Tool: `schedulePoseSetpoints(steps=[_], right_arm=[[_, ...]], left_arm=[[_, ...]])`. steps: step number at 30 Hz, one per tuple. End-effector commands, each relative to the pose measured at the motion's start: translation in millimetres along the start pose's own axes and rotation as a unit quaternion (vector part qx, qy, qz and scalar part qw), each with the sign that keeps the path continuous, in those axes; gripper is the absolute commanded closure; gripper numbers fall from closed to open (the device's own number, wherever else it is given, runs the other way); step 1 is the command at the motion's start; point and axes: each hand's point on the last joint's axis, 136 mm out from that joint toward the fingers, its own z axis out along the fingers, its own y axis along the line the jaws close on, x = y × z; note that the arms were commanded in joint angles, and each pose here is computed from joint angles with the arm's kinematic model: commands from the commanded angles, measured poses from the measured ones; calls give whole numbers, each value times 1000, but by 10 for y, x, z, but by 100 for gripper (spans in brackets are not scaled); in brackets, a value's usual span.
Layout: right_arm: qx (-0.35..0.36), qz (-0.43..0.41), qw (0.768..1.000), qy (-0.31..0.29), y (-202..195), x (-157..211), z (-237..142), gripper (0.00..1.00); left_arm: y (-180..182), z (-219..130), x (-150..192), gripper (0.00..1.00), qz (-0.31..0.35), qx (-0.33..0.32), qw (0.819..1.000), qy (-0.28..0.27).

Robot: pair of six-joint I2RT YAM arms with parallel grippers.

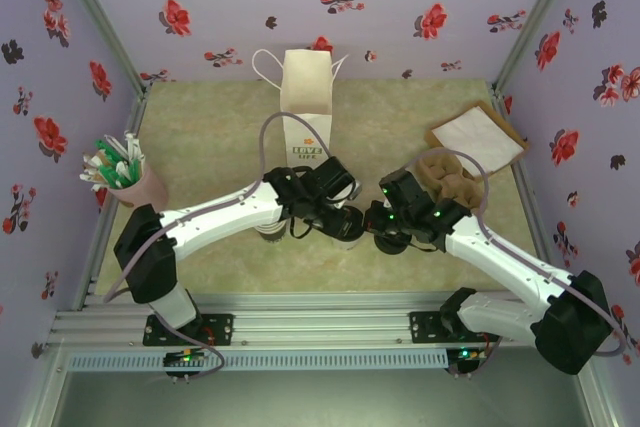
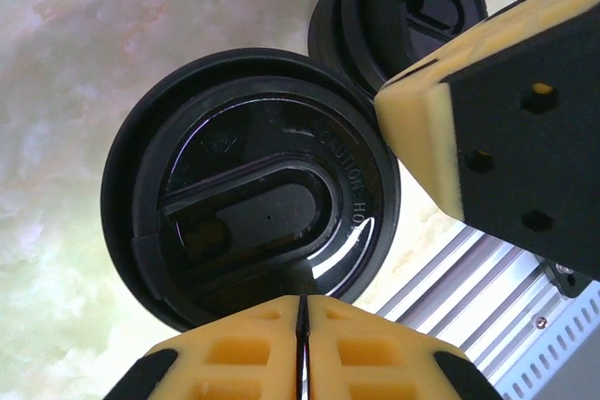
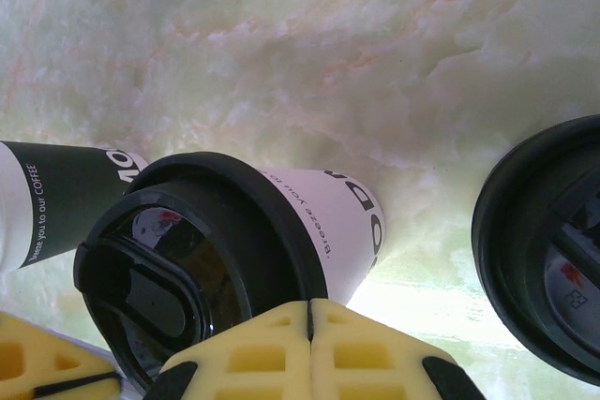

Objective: Pack the takeout coffee

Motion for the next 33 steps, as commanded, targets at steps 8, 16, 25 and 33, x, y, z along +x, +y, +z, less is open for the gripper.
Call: schedulePoseSetpoints(steps=[8,16,25,33], right_arm=[[2,12,1000,9,-42,37,25,100],[-11,7,1000,4,46,-1,-84,100],[-3,10,1000,18,-21,57,48,100],[25,19,999,34,-153,136,112,100]], left_arm=[[58,192,119,90,-7,-13,1000,22],[63,209,121,91,-10,-14,1000,23],[67,219,125,91,-10,-15,1000,24],[61,200,113,91,-10,-14,1000,20]])
